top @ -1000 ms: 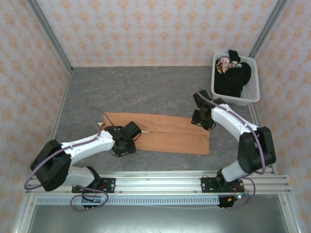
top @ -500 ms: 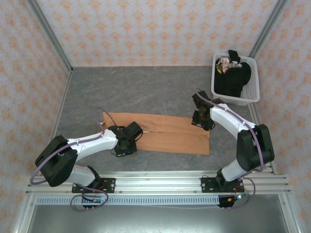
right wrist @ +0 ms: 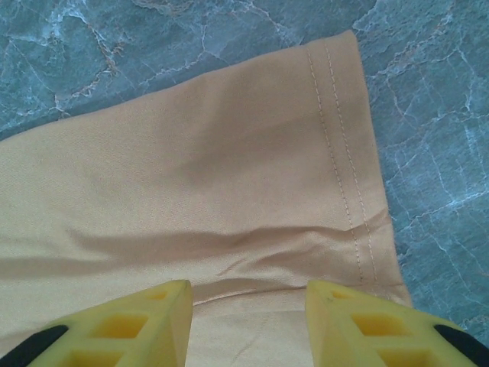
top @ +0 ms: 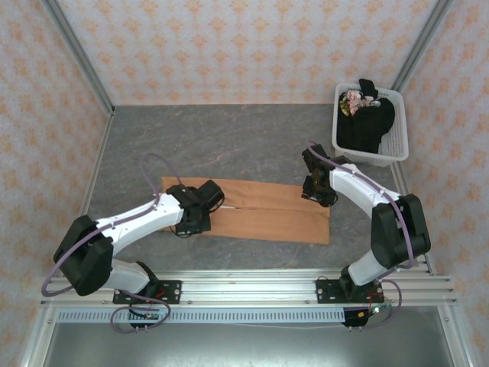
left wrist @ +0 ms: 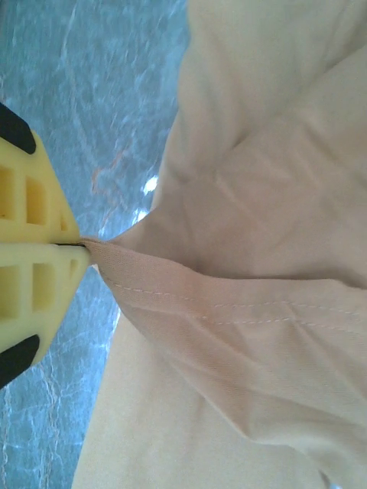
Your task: Fold and stack the t-shirts
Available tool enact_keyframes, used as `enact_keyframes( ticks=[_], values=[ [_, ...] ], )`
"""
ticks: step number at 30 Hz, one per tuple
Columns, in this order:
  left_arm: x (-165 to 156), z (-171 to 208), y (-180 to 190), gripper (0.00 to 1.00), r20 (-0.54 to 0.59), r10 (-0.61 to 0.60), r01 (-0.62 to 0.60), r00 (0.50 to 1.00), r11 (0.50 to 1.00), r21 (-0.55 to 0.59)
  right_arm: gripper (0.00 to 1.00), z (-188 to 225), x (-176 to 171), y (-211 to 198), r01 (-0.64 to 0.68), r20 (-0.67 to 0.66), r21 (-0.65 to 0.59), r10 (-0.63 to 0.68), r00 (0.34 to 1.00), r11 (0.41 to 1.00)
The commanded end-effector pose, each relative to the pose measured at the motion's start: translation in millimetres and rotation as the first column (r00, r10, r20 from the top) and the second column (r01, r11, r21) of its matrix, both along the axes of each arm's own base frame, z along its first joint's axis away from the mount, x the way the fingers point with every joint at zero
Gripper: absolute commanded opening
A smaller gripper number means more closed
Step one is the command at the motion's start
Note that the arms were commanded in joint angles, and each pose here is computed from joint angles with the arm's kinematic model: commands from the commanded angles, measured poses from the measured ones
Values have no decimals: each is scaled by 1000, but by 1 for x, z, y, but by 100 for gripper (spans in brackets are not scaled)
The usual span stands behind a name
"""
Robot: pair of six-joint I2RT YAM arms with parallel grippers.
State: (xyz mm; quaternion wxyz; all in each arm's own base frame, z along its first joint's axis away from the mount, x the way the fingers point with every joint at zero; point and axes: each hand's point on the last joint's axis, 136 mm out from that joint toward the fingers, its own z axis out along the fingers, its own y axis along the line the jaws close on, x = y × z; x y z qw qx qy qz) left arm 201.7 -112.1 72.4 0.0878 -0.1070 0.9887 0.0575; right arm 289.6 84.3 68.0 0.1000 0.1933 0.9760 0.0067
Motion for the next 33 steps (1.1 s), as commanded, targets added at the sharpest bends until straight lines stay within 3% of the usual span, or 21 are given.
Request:
enact_keyframes(
  ticks=[1,17,28,31,33],
  values=[
    [5,13,25,0,-28,-48,52,998,991,125,43,-5,-3,-6,14,-9,-30,-14,1000,999],
    [51,12,60,0,-148,-129,167,980,947,276,43,-8,-8,-7,18,-17,-29,-18,1000,999],
    [79,-19,83,0,-153,-69,117,986,935,334,43,-9,-13,-11,37,-12,-34,-37,999,999],
    [84,-25,86,21,-154,-49,100,987,933,345,43,-8,-15,-13,42,-14,-38,-43,999,998],
    [87,-25,90,29,-156,-32,88,987,926,368,43,-7,-16,-15,52,-8,-35,-52,999,998]
  ],
)
